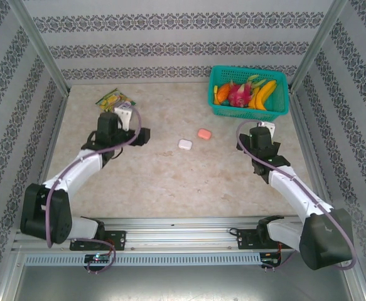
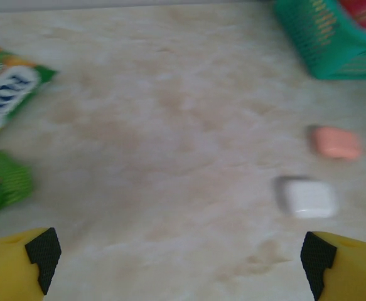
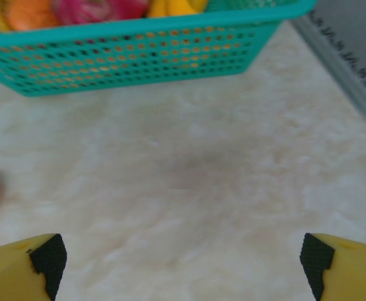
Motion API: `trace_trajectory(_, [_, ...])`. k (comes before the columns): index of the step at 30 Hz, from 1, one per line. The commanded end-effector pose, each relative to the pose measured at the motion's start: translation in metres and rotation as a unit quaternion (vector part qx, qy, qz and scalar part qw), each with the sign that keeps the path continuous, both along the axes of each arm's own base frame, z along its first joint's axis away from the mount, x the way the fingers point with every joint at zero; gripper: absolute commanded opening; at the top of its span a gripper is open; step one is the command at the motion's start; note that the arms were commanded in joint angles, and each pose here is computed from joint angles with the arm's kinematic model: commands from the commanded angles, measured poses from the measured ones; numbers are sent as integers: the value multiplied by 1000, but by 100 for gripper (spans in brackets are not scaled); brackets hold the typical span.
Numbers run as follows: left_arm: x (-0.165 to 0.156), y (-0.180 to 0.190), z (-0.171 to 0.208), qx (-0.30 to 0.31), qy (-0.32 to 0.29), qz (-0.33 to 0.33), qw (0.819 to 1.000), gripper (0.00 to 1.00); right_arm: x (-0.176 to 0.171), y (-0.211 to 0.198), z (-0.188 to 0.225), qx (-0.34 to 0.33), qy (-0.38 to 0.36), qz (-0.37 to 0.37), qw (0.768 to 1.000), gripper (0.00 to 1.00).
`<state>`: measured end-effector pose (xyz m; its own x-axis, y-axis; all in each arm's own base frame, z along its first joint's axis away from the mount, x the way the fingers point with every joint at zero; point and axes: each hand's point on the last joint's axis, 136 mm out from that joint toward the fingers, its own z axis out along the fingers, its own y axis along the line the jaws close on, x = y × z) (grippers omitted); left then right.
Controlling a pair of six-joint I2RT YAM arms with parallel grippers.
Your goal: Insert wireless bluetooth earbuds into charging case
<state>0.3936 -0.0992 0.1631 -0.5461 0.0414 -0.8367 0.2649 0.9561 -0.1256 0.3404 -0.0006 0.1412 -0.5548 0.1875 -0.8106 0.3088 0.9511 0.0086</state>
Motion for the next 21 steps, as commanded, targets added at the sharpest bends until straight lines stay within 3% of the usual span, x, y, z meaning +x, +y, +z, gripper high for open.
trace_trajectory(1, [16, 41, 24, 89, -130, 78, 984, 100, 20, -25, 18, -76, -69, -23, 994, 98])
trace_trajectory(8, [4, 64, -13, 117, -146, 96, 978, 100, 43, -24, -12, -100, -127, 22, 987, 98])
trace_trajectory(12, [7, 72, -18, 122, -143, 90, 978, 100, 51, -12, -22, -80, -154, 61, 983, 98])
trace_trajectory(19, [-14, 74, -26, 91, -138, 90, 982, 100, 48, -4, -32, -66, -184, 96, 976, 98])
trace_trajectory(21, [-13, 79, -32, 81, -133, 99, 983, 100, 46, -4, -38, -63, -153, 98, 981, 98])
